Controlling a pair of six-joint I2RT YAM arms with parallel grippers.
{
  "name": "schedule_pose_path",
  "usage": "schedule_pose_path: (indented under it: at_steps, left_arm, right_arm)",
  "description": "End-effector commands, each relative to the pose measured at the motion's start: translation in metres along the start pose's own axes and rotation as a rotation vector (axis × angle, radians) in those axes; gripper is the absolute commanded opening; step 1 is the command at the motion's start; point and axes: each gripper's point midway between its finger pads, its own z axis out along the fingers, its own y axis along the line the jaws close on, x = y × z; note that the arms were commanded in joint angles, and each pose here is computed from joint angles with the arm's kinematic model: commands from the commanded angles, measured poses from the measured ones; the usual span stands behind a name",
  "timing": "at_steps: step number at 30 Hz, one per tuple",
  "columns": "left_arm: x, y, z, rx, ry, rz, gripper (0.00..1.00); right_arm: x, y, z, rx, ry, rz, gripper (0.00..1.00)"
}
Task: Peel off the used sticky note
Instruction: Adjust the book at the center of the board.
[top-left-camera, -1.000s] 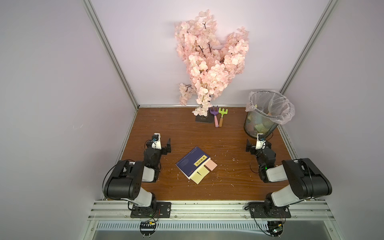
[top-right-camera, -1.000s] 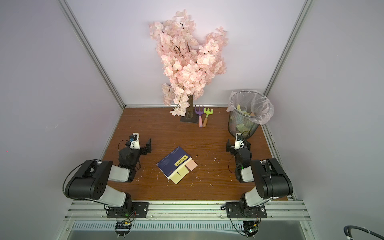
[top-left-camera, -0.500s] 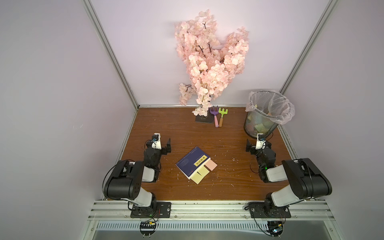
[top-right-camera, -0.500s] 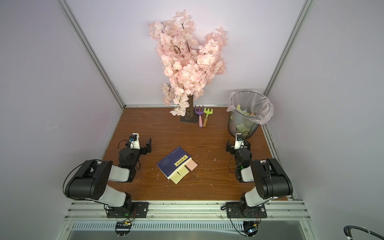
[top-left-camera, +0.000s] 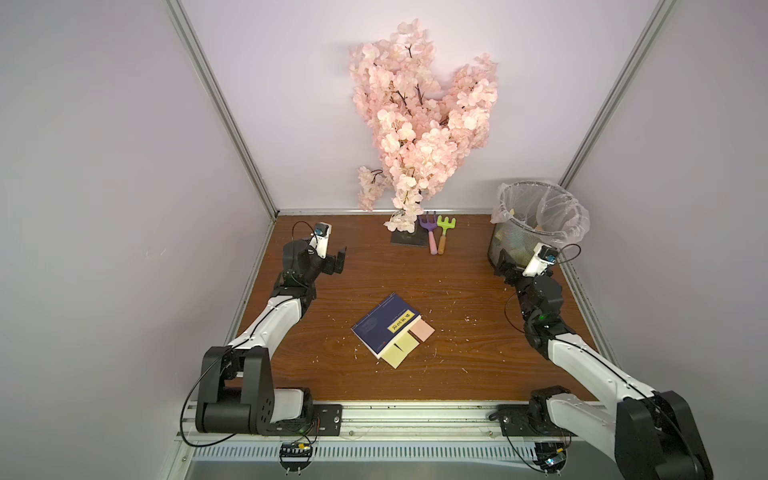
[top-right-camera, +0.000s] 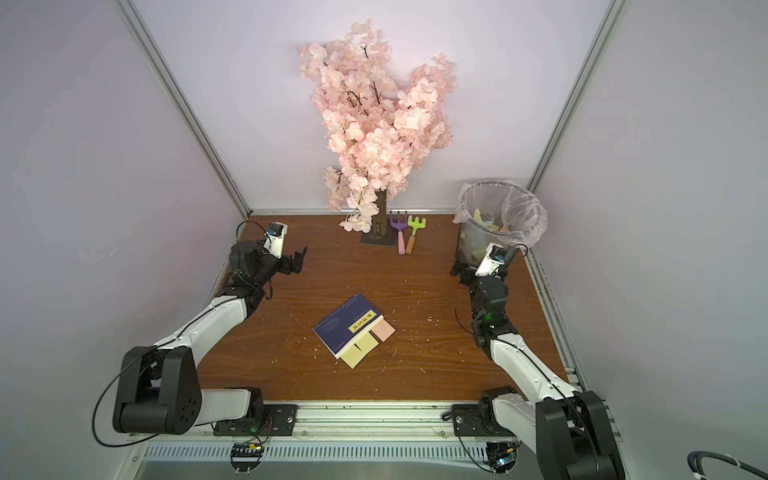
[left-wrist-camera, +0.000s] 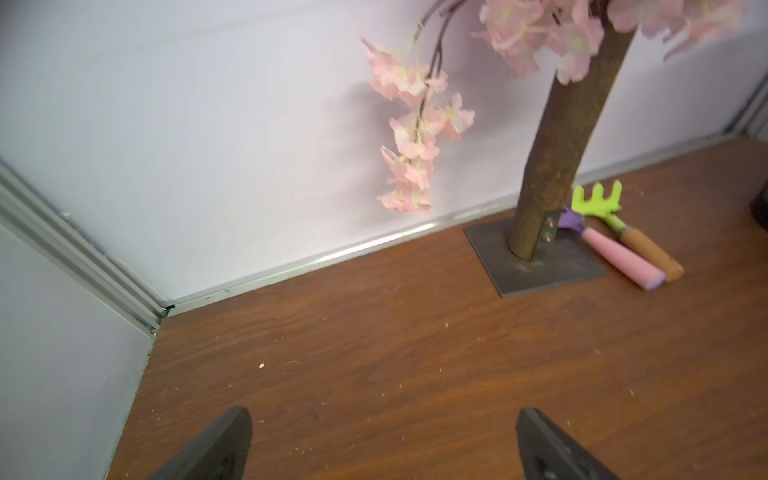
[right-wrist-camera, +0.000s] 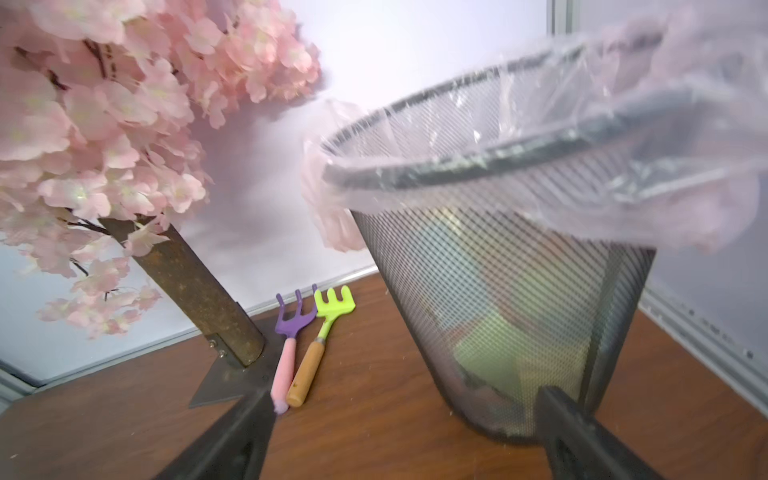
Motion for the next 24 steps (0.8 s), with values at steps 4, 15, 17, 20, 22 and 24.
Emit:
schedule_pose_path:
  at_steps: [4,15,17,20,22,24]
  left_arm:
    - [0.104,-0.041,-0.017,0.124,0.431,0.102,0.94]
    - [0.173,-0.067,-0.032,0.141,0.64,0.241,0.91]
    - [0.182,-0.069,-0.04,0.149,0.666,0.276,0.91]
    - [0.196,-0.078,-0.052,0.186,0.706,0.32,0.93]
    - [0.205,-0.083,-0.057,0.195,0.723,0.347,0.93]
    - [0.211,-0.088,-0.059,0.2,0.744,0.369,0.94]
  right_arm:
    - [0.064,0.064,-0.02,-0.156,0.394,0.054,0.99]
    - [0.172,0.17,-0.103,-0.451,0.798,0.039,0.99]
    - [0.187,0.184,-0.117,-0.499,0.847,0.027,0.99]
    - [0.199,0.199,-0.13,-0.551,0.888,-0.005,0.99]
    - [0.203,0.201,-0.132,-0.553,0.901,-0.009,0.99]
    - [0.202,0.206,-0.134,-0.577,0.902,0.005,0.99]
